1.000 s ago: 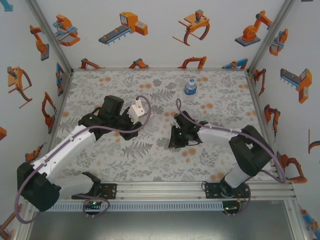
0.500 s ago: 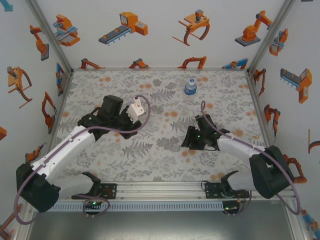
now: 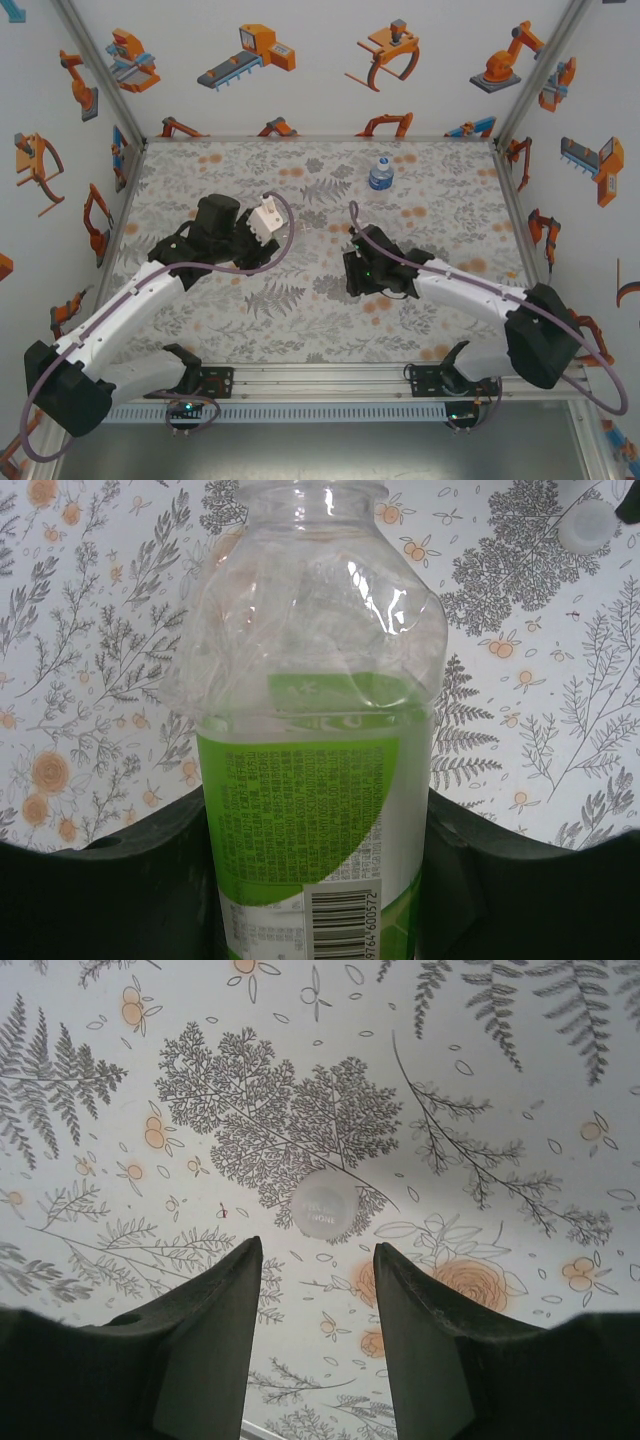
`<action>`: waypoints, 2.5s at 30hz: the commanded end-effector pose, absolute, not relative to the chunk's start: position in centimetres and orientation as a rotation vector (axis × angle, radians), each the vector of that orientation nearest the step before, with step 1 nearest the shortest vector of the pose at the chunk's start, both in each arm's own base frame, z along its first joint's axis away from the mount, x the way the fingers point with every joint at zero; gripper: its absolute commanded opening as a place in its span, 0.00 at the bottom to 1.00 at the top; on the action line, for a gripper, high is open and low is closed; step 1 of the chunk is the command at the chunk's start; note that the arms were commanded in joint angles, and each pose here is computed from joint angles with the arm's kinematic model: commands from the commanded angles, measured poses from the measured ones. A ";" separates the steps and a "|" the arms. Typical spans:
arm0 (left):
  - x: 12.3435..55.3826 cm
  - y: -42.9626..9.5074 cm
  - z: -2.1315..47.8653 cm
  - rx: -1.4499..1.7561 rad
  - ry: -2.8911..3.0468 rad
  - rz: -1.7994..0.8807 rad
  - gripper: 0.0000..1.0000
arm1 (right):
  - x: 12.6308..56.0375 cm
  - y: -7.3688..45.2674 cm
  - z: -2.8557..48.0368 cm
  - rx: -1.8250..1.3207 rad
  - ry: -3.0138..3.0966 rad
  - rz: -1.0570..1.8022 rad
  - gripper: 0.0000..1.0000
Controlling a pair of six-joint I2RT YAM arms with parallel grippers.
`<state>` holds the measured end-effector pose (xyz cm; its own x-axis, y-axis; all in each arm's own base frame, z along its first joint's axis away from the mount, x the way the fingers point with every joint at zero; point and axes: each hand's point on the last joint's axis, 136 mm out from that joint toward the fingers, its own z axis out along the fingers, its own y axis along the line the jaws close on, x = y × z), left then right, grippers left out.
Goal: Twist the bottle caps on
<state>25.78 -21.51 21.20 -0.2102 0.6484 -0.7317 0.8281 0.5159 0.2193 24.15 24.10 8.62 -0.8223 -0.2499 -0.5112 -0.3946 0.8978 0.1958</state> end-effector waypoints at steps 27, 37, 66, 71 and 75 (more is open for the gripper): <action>25.1 -22.1 22.9 1.196 1.905 -0.344 0.20 | 23.9 25.7 3.3 -0.628 2.697 0.183 0.38; 24.6 -22.4 22.5 1.228 1.906 -0.361 0.18 | 24.1 25.7 5.3 -0.613 2.640 0.226 0.26; 15.1 -25.5 25.8 1.735 1.311 -0.521 0.04 | 13.2 29.0 33.4 -1.415 1.202 0.838 0.09; 14.3 -26.0 26.1 1.770 1.245 -0.534 0.03 | 11.7 29.1 34.6 -1.451 1.109 0.892 0.08; 14.0 -26.3 26.4 1.761 1.236 -0.556 0.03 | 11.2 29.4 35.0 -1.459 1.043 0.918 0.07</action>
